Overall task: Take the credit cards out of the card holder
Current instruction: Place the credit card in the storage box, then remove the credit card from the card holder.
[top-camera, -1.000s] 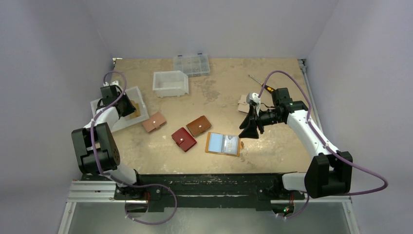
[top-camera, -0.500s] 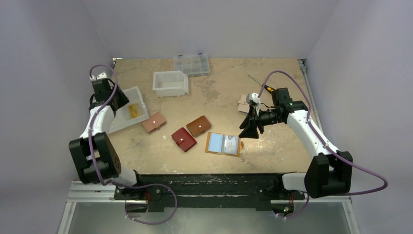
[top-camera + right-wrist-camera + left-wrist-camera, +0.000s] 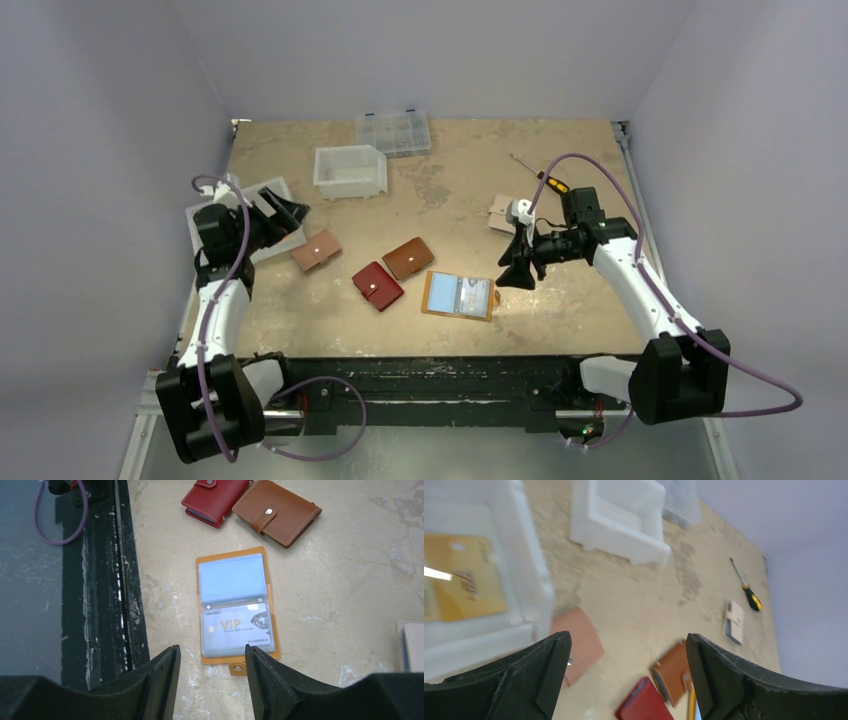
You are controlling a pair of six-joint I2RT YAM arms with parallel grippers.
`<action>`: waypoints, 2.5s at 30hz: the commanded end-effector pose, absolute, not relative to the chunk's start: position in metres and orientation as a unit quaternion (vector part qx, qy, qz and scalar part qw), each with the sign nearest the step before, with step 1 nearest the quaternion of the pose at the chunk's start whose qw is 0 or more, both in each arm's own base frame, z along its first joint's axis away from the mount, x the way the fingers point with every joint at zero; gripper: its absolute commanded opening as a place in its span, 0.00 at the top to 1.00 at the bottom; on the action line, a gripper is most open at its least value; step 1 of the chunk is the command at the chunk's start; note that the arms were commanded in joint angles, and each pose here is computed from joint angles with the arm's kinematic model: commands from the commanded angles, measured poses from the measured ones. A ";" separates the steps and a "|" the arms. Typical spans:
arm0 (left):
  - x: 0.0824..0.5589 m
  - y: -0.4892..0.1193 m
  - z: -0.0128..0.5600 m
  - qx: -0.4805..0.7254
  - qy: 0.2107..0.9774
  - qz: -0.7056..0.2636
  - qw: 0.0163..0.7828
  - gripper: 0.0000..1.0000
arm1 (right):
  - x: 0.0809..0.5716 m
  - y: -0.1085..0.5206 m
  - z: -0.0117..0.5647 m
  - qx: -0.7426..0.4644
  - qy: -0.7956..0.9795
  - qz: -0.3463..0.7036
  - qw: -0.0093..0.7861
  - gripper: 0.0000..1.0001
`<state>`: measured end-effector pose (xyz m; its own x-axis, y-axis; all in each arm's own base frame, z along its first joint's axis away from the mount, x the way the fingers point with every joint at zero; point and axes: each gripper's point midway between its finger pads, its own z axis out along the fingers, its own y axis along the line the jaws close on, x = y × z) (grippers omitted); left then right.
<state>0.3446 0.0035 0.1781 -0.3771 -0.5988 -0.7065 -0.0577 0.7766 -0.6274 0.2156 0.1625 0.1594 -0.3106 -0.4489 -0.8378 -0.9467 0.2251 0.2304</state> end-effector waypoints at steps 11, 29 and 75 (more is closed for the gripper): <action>0.251 -0.189 0.170 0.010 0.800 -0.437 0.411 0.15 | 0.212 0.150 0.131 -0.585 0.655 0.299 0.374 0.40; 0.227 -0.341 0.122 0.052 0.784 -0.498 0.367 0.25 | 0.222 0.168 0.116 -0.541 0.703 0.324 0.327 0.72; 0.235 -0.384 0.054 0.080 0.814 -0.474 0.326 0.49 | 0.245 0.177 0.040 -0.514 0.805 0.226 0.195 1.00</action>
<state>0.2303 -0.3744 0.0453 -0.7916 -0.1788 -0.5843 0.4076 0.5579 -0.7230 0.2287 0.1732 0.0334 -0.4068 -0.7443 -0.5296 -0.9129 0.3529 0.2053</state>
